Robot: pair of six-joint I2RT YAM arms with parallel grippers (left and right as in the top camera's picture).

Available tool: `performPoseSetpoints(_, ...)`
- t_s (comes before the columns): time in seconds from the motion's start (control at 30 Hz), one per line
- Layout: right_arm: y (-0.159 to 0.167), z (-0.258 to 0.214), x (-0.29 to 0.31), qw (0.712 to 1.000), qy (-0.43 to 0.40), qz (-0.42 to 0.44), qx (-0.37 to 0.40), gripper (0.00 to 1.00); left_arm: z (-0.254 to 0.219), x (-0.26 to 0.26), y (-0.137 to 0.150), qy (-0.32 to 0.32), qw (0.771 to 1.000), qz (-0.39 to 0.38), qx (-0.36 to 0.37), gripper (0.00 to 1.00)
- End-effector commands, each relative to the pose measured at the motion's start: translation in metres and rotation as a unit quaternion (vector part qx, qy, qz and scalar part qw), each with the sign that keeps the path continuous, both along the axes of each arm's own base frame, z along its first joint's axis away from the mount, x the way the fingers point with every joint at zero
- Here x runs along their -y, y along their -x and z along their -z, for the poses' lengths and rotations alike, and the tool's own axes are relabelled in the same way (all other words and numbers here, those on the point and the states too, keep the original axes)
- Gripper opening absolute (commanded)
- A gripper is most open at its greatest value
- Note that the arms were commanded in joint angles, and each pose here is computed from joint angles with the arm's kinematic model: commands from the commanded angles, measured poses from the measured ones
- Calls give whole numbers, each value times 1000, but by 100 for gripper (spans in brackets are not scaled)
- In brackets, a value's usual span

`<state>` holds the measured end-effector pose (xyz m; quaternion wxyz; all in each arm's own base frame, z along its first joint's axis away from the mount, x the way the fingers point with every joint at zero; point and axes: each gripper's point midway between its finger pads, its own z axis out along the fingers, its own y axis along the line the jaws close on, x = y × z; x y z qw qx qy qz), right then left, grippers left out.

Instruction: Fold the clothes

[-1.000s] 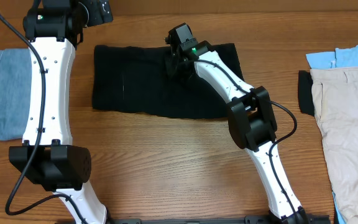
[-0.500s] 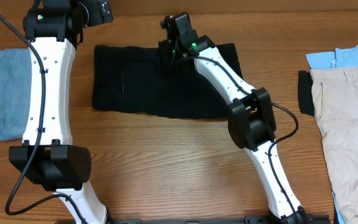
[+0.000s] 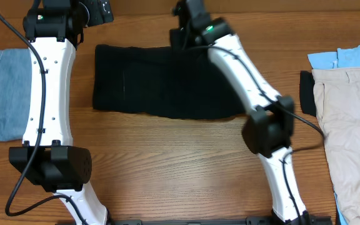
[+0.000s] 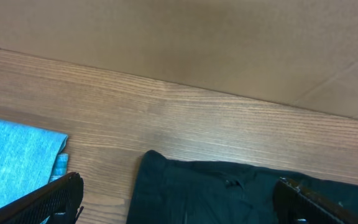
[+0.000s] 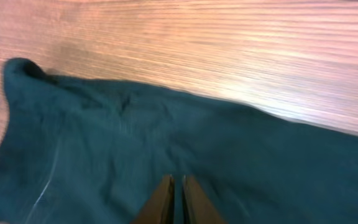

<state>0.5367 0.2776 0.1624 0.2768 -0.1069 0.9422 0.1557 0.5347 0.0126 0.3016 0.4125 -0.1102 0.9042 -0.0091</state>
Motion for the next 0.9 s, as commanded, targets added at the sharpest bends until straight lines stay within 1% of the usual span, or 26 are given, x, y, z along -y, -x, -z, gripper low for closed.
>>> performPoseSetpoints(0.0, 23, -69, 38, 999, 18, 24, 20, 9, 3, 1, -2, 2, 1000, 1, -2, 100)
performPoseSetpoints(0.07, 44, -56, 46, 999, 36, 21, -28, 9, 3, 1, -2, 2, 1000, 1, -2, 100)
performPoseSetpoints(0.17, 67, -33, 46, 995, 43, 7, -93, 9, 0, 1, -4, 2, 1000, 2, 6, 100)
performPoseSetpoints(0.3, 81, -8, 39, 989, 28, -9, -142, 9, 0, 1, -4, 2, 1000, 2, 5, 100)
performPoseSetpoints(0.4, 90, 17, 24, 985, -1, -32, -172, 9, 20, -2, 14, -6, 999, 6, -50, 100)
performPoseSetpoints(0.43, 92, 30, 20, 984, 1, -34, -178, 9, 37, -6, 22, -4, 997, 4, -82, 100)
performPoseSetpoints(0.5, 95, 50, 13, 982, 3, -37, -183, 9, 62, -9, 28, 8, 993, 8, -120, 100)
performPoseSetpoints(0.53, 97, 61, 10, 982, 5, -40, -186, 9, 74, -10, 29, 12, 990, 18, -137, 100)
performPoseSetpoints(0.57, 100, 72, 6, 981, 6, -45, -186, 9, 94, -12, 32, 26, 985, 34, -165, 100)
performPoseSetpoints(0.63, 102, 87, -1, 982, 6, -53, -183, 9, 118, -14, 33, 55, 977, 64, -194, 100)
performPoseSetpoints(0.67, 105, 97, -9, 982, 5, -61, -178, 8, 138, -18, 35, 81, 970, 73, -217, 100)
performPoseSetpoints(0.77, 105, 108, -19, 984, 0, -70, -164, 8, 172, -17, 38, 136, 953, 114, -247, 100)
performPoseSetpoints(0.83, 102, 116, -24, 986, -6, -75, -149, 8, 202, -18, 43, 156, 939, 121, -281, 100)
performPoseSetpoints(0.87, 101, 120, -26, 986, -7, -76, -147, 8, 213, -17, 44, 157, 935, 126, -293, 100)
